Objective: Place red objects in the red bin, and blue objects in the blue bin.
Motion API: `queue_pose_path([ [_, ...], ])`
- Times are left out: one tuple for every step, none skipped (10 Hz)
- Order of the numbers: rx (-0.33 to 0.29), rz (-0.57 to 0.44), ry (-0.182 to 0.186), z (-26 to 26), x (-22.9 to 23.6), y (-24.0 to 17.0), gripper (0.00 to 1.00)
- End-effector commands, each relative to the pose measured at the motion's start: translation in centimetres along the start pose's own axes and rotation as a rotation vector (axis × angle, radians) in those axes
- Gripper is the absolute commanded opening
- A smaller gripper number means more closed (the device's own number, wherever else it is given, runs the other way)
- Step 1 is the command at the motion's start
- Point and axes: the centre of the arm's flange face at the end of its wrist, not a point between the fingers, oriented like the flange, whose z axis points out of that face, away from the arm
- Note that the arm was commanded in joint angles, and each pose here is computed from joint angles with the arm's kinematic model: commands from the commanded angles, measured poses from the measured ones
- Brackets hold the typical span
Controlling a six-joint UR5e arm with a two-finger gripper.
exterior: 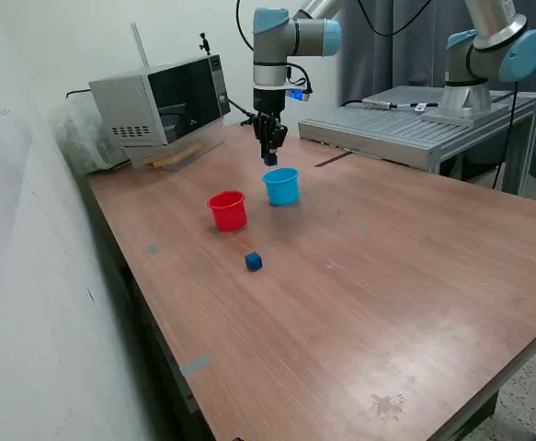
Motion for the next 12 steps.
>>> queue_pose_path([
  [0.004, 0.004, 0.001, 0.1, -0.2, -0.3, 0.00],
  [0.006, 0.004, 0.002, 0.1, -0.1, -0.3, 0.00],
  [0.007, 0.004, 0.002, 0.2, -0.1, -0.4, 1.00],
  [0.007, 0.004, 0.002, 0.2, -0.1, -0.4, 1.00],
  [0.009, 0.004, 0.003, 0.3, -0.1, -0.4, 1.00],
  [0.009, 0.006, 0.002, 0.3, -0.2, -0.4, 1.00],
  [0.010, 0.015, 0.001, 0.3, -0.8, -0.5, 1.00],
  [0.007, 0.013, 0.000, 0.1, -0.7, -0.4, 1.00],
  [-0.014, 0.007, -0.002, -1.3, 0.0, -0.3, 1.00],
  [-0.029, -0.003, -0.002, -2.4, 1.1, -0.4, 1.00],
  [-0.044, -0.069, 0.009, -3.3, 5.5, -0.2, 1.00],
  [-0.048, -0.120, 0.023, -3.7, 9.3, -0.4, 1.00],
])
